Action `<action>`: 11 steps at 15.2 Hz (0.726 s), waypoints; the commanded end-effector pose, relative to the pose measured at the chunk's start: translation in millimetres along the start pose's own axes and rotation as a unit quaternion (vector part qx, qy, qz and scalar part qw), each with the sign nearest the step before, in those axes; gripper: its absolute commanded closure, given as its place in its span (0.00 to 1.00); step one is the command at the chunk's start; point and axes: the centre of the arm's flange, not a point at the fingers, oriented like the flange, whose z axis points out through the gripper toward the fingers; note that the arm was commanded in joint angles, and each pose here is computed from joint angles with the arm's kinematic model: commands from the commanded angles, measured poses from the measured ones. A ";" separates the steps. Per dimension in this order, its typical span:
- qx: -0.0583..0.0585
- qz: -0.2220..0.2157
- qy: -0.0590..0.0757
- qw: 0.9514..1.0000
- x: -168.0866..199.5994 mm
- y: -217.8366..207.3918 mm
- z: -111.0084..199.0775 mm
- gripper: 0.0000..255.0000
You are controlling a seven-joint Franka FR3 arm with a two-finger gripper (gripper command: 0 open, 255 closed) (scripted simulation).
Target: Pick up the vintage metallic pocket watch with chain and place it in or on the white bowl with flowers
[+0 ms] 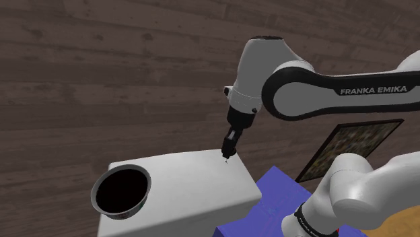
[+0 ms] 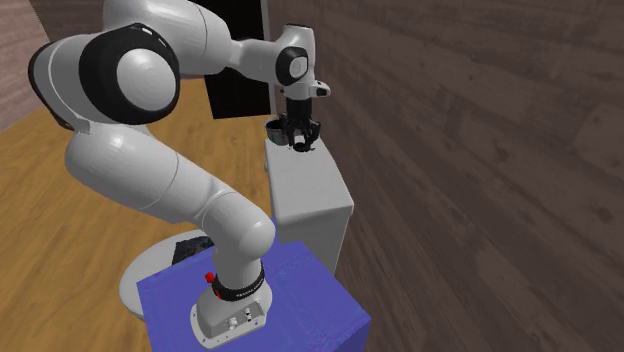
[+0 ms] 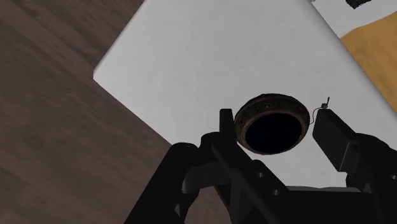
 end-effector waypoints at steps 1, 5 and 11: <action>0.000 0.000 0.000 1.000 -0.5 0.6 -9.7 1.00; 0.000 0.000 0.000 1.000 -0.8 0.3 -30.8 1.00; 0.000 0.000 0.000 1.000 40.3 -51.3 -36.2 1.00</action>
